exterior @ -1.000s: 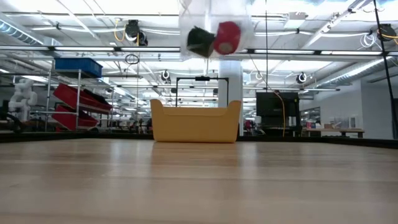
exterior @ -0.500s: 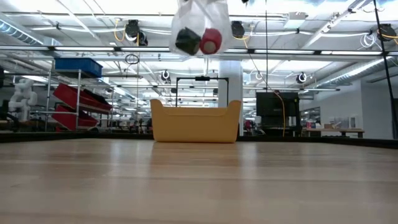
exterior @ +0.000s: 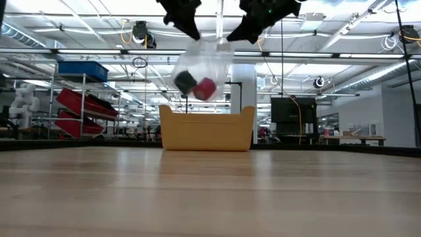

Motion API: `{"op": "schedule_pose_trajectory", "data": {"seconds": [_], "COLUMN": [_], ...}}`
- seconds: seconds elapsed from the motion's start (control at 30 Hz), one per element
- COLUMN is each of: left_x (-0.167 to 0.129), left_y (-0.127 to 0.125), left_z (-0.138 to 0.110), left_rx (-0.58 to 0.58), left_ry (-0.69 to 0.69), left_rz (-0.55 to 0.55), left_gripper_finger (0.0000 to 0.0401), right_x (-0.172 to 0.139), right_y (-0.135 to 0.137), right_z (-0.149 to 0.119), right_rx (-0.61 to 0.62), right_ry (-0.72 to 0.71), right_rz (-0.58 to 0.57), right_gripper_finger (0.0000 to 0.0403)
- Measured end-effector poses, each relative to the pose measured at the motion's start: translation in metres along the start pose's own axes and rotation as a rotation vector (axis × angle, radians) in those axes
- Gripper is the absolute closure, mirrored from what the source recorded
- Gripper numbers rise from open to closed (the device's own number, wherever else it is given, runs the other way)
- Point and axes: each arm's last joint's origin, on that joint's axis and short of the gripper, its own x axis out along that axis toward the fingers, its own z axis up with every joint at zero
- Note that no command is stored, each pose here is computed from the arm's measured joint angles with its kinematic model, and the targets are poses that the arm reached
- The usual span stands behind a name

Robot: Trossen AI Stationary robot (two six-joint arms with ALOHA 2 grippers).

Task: Roll bandage
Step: Put the transparent zip bag with the rolled green and red bandage inside into the yellow bin

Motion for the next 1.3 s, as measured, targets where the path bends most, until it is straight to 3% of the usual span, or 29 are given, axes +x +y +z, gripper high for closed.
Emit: {"op": "schedule_pose_trajectory", "data": {"seconds": [0.4, 1.1, 1.3], "left_x": [0.055, 0.065, 0.079], "left_y": [0.000, 0.000, 0.001], "left_z": [-0.014, -0.036, -0.057], "left_rx": [0.021, 0.005, -0.011], "left_ry": [0.122, 0.305, 0.382], "left_rz": [-0.044, -0.110, -0.108], "left_gripper_finger": [0.0386, 0.0386, 0.0386], "right_x": [-0.004, 0.027, 0.038], "right_y": [-0.019, -0.029, -0.033], "right_z": [-0.020, -0.052, -0.062], "right_rx": [0.032, 0.090, 0.113], "right_ry": [0.081, 0.208, 0.242], "right_rz": [-0.012, 0.071, 0.087], "right_gripper_finger": [0.0403, 0.0403, 0.0403]}}
